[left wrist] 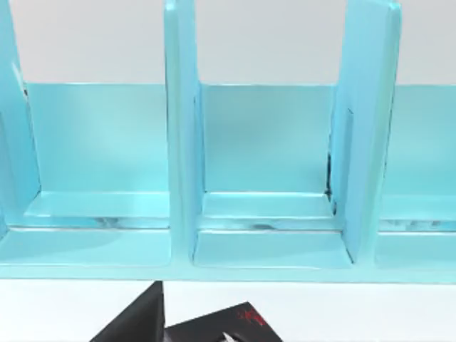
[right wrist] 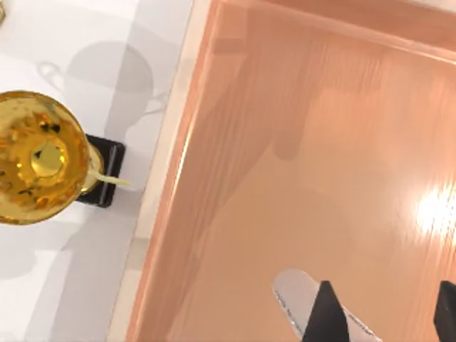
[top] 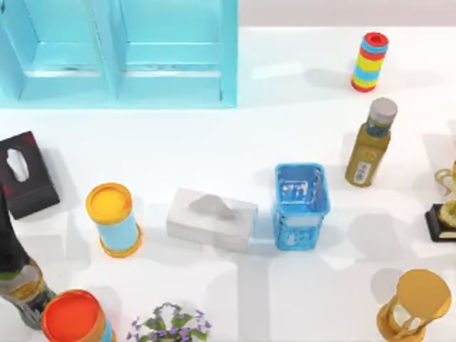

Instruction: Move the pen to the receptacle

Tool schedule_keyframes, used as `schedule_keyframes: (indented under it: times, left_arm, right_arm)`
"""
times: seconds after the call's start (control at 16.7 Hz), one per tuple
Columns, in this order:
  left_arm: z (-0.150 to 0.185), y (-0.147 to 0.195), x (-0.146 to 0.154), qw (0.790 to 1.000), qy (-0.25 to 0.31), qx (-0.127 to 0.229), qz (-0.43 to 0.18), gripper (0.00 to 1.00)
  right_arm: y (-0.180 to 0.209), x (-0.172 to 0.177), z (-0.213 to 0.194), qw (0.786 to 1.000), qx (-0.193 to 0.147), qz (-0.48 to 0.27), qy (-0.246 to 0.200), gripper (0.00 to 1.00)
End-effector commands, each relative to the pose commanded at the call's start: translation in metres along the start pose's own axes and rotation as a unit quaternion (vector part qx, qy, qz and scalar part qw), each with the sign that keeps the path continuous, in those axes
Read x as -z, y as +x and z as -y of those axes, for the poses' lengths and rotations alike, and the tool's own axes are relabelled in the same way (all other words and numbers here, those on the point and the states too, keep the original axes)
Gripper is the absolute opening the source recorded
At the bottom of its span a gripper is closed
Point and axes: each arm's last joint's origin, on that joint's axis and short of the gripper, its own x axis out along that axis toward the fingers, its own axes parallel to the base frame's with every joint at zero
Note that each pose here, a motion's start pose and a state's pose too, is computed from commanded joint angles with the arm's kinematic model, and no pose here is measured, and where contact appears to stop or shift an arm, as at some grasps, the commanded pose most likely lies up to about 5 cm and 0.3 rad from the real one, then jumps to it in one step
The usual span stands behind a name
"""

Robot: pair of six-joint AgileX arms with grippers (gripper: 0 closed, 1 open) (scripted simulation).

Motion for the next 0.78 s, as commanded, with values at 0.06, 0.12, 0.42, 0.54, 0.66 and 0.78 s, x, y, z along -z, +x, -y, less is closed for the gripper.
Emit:
schedule_keyframes:
  times: [0.06,0.12,0.42,0.54,0.66,0.78]
  left_arm:
    - [0.0,0.0,0.0,1.0,0.0,0.0,0.0,1.0]
    - [0.0,0.0,0.0,1.0,0.0,0.0,0.0,1.0]
    - [0.0,0.0,0.0,1.0,0.0,0.0,0.0,1.0]
    - [0.0,0.0,0.0,1.0,0.0,0.0,0.0,1.0]
    - [0.0,0.0,0.0,1.0,0.0,0.0,0.0,1.0]
    - [0.0,0.0,0.0,1.0,0.0,0.0,0.0,1.0]
  right_arm:
    - [0.001,0.0,-0.001,1.0,-0.002,0.0,-0.001,0.0]
    - [0.002,0.0,-0.001,1.0,-0.002,0.0,-0.001,0.0]
    - [0.032,0.006,-0.002,1.0,-0.002,0.001,-0.004,0.0]
    - [0.048,0.011,-0.001,1.0,-0.002,0.0,-0.001,0.0]
    - [0.06,0.015,-0.001,1.0,-0.001,0.0,0.0,0.0]
    - [0.063,0.016,-0.001,1.0,0.0,0.0,0.0,0.0]
